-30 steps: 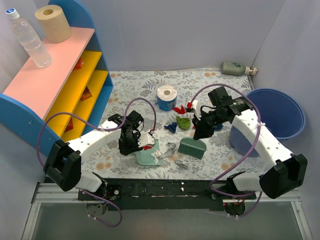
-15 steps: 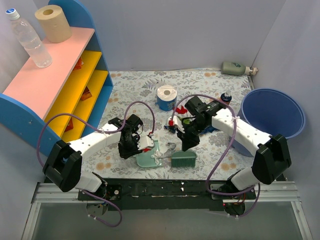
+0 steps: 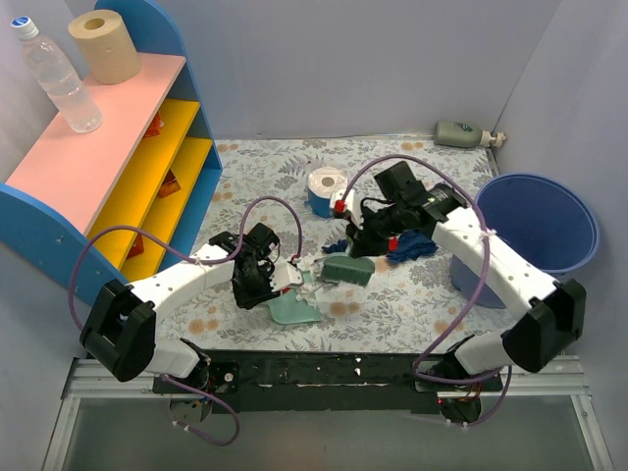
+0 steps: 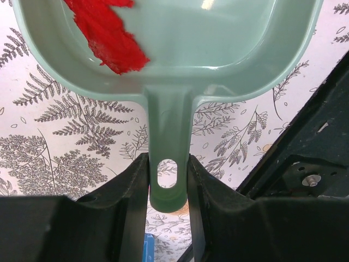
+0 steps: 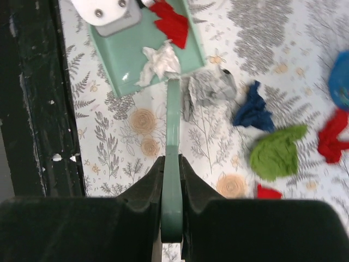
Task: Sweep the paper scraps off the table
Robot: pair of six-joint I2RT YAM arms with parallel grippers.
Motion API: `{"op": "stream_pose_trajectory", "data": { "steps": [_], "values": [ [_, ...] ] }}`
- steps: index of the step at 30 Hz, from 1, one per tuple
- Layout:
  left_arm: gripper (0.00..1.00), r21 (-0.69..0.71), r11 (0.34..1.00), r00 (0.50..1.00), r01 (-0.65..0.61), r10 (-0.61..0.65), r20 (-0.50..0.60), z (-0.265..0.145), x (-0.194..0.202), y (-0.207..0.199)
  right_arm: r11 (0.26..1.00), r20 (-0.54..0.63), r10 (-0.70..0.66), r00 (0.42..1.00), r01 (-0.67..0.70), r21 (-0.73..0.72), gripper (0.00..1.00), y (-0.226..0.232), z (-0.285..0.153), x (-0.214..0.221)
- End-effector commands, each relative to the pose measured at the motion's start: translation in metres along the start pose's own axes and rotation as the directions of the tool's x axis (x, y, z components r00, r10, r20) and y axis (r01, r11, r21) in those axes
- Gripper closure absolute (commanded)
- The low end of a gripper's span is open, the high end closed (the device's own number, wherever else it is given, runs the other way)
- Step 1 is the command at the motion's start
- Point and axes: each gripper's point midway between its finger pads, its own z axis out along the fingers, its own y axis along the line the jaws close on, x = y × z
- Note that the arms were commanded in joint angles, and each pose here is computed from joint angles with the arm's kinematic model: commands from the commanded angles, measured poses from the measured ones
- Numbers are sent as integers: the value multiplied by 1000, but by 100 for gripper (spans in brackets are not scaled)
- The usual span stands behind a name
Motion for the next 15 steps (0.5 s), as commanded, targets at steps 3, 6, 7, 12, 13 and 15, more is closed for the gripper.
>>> {"op": "stream_pose_trajectory", "data": {
  "steps": [3,6,7,12,13,15],
  "values": [
    [100,-61,998,1000,13,-14,-3,-10,5,4,953,15,169,985,-167,252,99,-7,-38,17],
    [100,-65,997,1000,29,-30,-10,-14,6,4,907,23,246,969,-239,346,99,-19,-39,29],
    [100,-64,997,999,32,-33,-14,-15,6,5,900,22,266,964,-256,353,99,-21,-37,32],
    [100,-44,995,995,94,-96,-32,-15,5,1,858,54,367,929,-360,366,99,-32,-21,34],
    [100,-44,994,994,99,-100,-33,-15,5,1,848,60,382,922,-376,374,99,-35,-20,34],
    [100,-45,993,994,106,-108,-34,-14,5,1,831,44,406,913,-389,397,99,-44,-15,38]
  ]
}}
